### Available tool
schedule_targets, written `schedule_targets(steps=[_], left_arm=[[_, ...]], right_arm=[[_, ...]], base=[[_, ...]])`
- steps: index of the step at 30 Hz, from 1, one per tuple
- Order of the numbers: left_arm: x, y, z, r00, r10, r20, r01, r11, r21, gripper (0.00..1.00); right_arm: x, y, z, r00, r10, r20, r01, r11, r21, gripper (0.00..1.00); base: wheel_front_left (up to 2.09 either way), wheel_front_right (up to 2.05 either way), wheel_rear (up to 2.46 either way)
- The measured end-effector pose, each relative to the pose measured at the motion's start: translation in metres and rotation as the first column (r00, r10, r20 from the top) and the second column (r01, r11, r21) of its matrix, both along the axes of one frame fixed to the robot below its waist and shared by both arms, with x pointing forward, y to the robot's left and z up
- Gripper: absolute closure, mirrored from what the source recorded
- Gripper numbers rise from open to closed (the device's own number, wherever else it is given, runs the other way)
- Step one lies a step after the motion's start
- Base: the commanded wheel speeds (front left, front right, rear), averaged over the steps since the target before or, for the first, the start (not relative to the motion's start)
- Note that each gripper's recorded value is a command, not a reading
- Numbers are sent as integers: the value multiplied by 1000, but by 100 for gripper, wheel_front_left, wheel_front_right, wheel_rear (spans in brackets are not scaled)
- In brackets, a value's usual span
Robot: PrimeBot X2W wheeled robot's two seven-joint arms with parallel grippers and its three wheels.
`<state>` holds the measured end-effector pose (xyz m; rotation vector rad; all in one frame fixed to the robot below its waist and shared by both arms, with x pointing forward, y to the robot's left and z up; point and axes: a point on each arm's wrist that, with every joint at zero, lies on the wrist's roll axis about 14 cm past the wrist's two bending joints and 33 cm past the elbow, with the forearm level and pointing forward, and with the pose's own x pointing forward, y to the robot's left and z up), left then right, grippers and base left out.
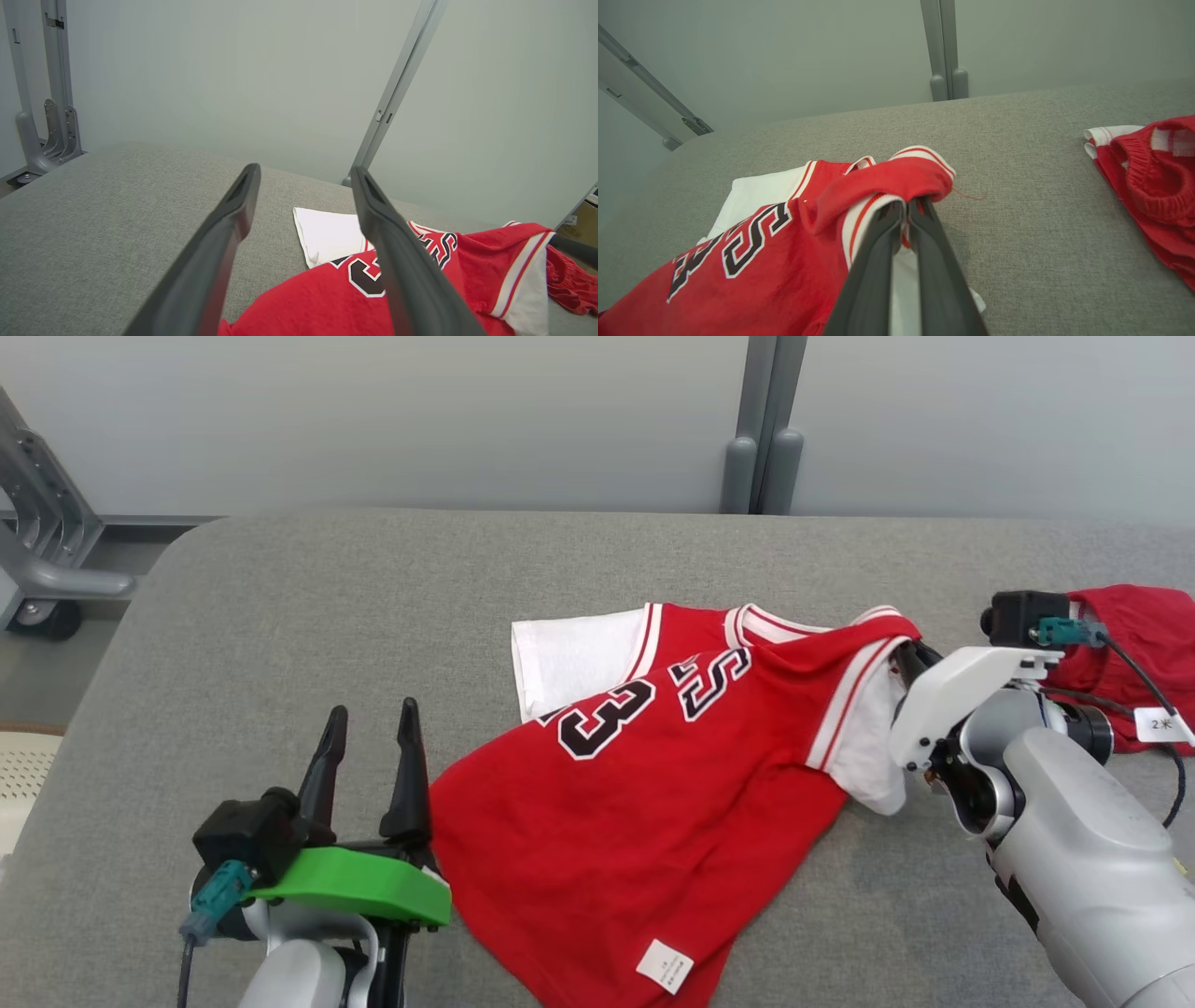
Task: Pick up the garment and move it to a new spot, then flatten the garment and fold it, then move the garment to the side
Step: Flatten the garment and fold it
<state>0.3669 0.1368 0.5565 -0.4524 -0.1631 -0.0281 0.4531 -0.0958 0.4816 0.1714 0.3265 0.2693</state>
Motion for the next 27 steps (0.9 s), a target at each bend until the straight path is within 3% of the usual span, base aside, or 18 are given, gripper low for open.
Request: schedule_targets(steps=[4,12,27], left_arm=[[1,-22,-11,997,-67,-33,67,998,3,0],[-14,-82,-47,949,-280,-146,280,960,-23,0],[-36,-69,-73,926,-278,-257,282,959,-24,0]], right_arm=[[1,-13,-12,999,-32,-15,32,999,4,100],[17,-24,6,992,-88,91,80,992,97,100],[21,-44,3,978,-167,124,150,979,135,100]], base=[[0,0,0],[0,0,0],[0,0,0]])
